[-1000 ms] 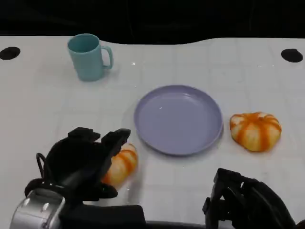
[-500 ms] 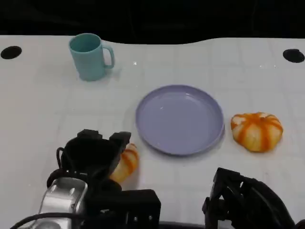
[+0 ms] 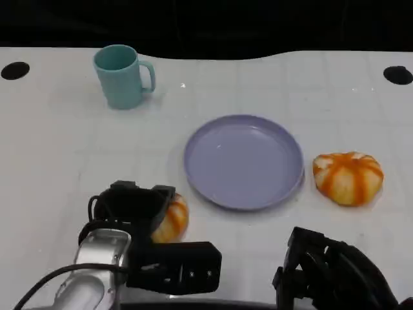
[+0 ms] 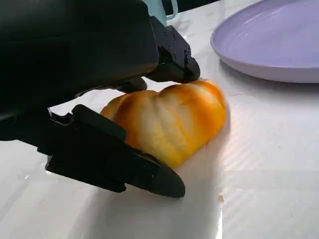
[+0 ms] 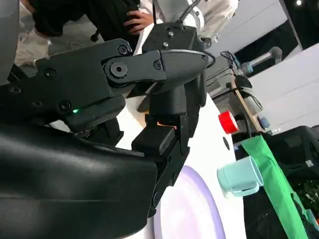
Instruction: Grasp the bread from the table and place it into the plate.
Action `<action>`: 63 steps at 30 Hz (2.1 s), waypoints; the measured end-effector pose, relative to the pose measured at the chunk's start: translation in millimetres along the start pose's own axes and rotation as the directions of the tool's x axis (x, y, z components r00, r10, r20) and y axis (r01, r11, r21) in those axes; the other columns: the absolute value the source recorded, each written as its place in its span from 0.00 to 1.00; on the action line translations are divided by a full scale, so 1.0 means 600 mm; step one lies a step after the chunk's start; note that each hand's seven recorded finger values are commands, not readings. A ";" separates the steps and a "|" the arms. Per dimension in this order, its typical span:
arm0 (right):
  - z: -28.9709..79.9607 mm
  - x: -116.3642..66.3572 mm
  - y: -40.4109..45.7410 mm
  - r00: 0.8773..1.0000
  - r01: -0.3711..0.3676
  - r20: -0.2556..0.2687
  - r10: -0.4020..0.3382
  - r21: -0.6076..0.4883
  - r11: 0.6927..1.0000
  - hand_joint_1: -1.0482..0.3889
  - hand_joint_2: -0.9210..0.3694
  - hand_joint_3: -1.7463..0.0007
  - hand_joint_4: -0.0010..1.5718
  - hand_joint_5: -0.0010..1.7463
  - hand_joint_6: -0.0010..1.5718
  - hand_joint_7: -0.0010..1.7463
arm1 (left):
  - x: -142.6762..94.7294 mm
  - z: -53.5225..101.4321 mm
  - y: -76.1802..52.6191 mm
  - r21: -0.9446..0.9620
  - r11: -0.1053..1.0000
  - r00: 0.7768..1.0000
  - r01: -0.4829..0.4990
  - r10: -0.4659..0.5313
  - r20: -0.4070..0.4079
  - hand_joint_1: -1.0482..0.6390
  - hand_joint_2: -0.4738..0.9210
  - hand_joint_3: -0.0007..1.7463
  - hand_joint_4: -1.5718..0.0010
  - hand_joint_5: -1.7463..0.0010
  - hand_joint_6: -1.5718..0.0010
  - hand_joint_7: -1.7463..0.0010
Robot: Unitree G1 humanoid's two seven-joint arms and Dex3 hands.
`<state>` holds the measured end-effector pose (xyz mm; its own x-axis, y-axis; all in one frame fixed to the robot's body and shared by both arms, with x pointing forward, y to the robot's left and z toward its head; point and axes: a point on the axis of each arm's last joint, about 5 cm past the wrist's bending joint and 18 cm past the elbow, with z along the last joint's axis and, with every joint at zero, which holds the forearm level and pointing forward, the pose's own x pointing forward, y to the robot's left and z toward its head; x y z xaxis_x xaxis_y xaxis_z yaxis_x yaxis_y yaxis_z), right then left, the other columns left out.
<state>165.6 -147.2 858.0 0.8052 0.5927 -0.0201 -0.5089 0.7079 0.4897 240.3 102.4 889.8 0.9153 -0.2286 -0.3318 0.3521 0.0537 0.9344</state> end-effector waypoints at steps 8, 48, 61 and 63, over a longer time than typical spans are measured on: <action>0.000 -0.001 0.000 1.000 0.001 0.001 -0.001 0.000 1.000 0.24 0.00 0.86 0.54 0.93 0.48 0.81 | 0.024 -0.005 -0.011 0.035 0.997 0.998 -0.063 0.063 0.012 0.40 0.99 0.01 0.55 0.28 0.46 0.98; -0.007 0.001 0.003 1.000 -0.008 0.010 0.008 0.021 1.000 0.24 0.00 0.86 0.53 0.93 0.47 0.80 | 0.006 -0.063 -0.052 -0.183 0.816 0.803 -0.548 0.575 0.157 0.52 0.90 0.20 0.50 0.00 0.64 0.00; -0.016 0.003 0.000 0.999 -0.032 0.012 0.032 0.045 0.998 0.24 0.00 0.88 0.55 0.92 0.50 0.78 | 0.000 -0.056 -0.002 -0.228 0.795 0.780 -0.561 0.601 0.175 0.51 0.68 0.59 0.45 0.00 0.58 0.00; -0.016 0.004 0.000 0.999 -0.038 0.010 0.038 0.046 0.998 0.24 0.00 0.88 0.55 0.91 0.49 0.77 | 0.001 -0.051 0.003 -0.251 0.786 0.769 -0.565 0.612 0.187 0.51 0.65 0.60 0.44 0.00 0.57 0.00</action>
<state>164.7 -141.9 849.5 0.7885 0.6150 0.0071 -0.5246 0.6665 0.5297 247.6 131.8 887.2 0.8822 -0.3247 0.3410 -0.1911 0.4150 0.8895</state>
